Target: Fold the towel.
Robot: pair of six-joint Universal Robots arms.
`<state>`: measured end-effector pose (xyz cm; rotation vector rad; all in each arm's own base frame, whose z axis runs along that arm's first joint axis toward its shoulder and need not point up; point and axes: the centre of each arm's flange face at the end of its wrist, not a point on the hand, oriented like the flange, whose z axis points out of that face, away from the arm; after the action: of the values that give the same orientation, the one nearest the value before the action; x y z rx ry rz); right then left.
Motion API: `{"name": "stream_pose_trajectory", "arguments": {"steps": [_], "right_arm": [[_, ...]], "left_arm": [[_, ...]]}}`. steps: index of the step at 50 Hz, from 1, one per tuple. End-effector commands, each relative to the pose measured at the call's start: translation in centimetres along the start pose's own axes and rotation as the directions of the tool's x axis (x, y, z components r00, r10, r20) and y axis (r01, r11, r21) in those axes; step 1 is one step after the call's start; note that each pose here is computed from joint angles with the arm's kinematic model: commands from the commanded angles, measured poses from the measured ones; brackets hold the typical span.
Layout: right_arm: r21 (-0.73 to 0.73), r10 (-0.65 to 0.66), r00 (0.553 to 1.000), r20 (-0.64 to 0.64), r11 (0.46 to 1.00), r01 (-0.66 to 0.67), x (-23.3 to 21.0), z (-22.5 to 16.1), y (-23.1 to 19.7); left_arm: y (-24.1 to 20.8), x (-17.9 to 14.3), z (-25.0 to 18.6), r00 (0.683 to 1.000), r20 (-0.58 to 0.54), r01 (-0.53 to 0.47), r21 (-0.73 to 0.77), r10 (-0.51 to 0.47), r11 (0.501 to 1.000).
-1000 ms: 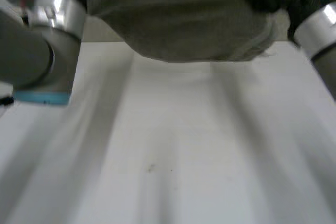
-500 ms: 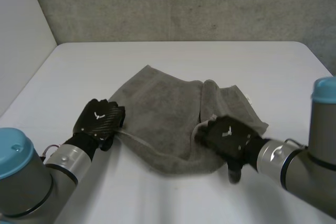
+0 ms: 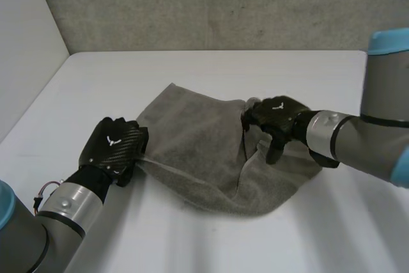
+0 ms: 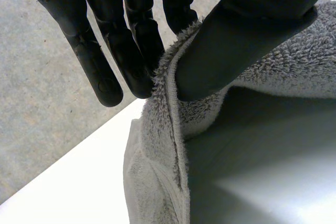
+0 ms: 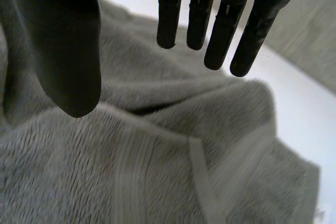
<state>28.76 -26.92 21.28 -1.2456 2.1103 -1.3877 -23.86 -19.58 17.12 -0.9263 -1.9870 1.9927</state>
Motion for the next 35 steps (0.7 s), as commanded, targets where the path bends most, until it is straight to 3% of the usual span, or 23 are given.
{"name": "stream_pose_trajectory", "arguments": {"steps": [1,21,30,35], "right_arm": [[-0.085,-0.104,0.992,0.065,0.99,0.109,-0.2,2.1,1.4],[-0.139,-0.087,0.989,0.121,0.985,0.103,-1.1,4.1,3.6],[-0.076,-0.061,0.987,0.15,0.994,0.073,-1.5,0.1,2.1],[-0.058,-0.029,0.995,0.092,0.998,0.035,0.0,-2.5,2.6]], "left_arm": [[0.1,0.0,0.0,1.0,-0.002,0.001,-0.003,-0.001,1.0],[1.6,-0.1,0.9,1.0,-0.005,0.018,-0.051,-0.018,0.999],[3.7,0.3,2.5,0.999,-0.025,0.031,-0.114,-0.035,0.993],[4.9,0.4,3.5,0.999,-0.032,0.038,-0.143,-0.043,0.989]]}}
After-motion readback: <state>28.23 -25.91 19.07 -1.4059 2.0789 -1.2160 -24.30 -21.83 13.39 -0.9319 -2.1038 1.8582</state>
